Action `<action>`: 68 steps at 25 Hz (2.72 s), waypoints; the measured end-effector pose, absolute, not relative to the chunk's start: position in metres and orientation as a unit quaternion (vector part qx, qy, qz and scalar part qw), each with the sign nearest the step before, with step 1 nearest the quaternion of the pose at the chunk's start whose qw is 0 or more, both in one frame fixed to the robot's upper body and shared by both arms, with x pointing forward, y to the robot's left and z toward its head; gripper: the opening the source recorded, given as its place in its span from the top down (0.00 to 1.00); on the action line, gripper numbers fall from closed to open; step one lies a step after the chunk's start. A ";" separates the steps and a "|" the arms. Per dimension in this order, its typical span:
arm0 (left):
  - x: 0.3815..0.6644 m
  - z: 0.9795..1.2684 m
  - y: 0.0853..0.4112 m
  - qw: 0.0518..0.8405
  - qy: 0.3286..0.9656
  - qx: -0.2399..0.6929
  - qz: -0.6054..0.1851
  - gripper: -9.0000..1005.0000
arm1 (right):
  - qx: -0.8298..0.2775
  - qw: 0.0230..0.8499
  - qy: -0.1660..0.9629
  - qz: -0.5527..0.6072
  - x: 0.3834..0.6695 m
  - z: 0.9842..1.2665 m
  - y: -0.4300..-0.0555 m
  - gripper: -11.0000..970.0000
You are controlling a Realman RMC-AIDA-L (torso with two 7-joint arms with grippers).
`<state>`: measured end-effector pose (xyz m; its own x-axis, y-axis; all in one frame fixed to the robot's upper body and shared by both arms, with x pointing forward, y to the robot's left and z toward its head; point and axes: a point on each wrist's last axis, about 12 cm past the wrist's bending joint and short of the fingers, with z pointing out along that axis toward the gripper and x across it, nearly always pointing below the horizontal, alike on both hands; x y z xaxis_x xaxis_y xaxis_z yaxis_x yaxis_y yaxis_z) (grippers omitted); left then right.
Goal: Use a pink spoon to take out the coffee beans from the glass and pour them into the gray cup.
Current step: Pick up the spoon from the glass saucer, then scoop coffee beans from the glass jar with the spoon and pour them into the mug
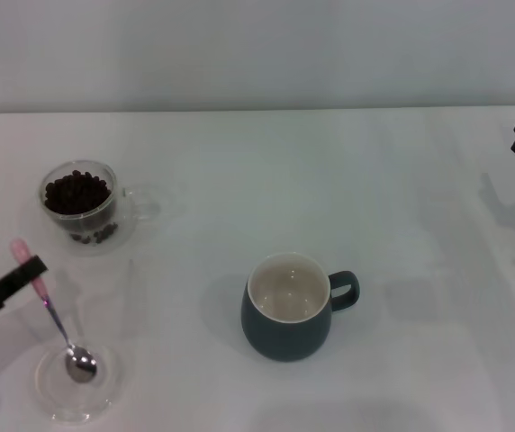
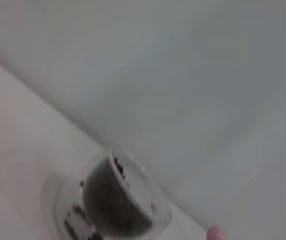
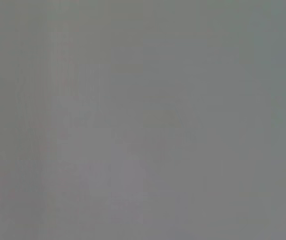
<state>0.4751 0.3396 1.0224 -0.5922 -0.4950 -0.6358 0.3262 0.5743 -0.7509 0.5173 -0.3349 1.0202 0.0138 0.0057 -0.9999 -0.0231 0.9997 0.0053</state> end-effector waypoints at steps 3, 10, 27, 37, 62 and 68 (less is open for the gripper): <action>0.475 1.027 0.345 0.462 0.758 -0.055 -0.456 0.86 | -0.005 0.710 0.704 0.009 0.517 1.019 -0.335 0.10; 0.480 1.034 0.349 0.477 0.750 -0.051 -0.456 0.86 | -0.004 0.709 0.705 0.008 0.516 1.019 -0.336 0.10; 0.528 1.074 0.355 0.608 0.659 -0.082 -0.435 0.86 | -0.009 0.704 0.710 0.010 0.522 1.019 -0.333 0.10; 0.581 1.089 0.350 0.630 0.669 -0.115 -0.376 0.86 | -0.018 0.690 0.723 0.018 0.548 1.024 -0.320 0.10; 0.606 1.082 0.317 0.622 0.728 -0.009 -0.288 0.86 | 0.046 0.676 0.735 -0.028 0.563 1.029 -0.346 0.10; 0.609 1.078 0.303 0.630 0.732 0.031 -0.257 0.86 | 0.048 0.676 0.735 -0.027 0.563 1.029 -0.346 0.10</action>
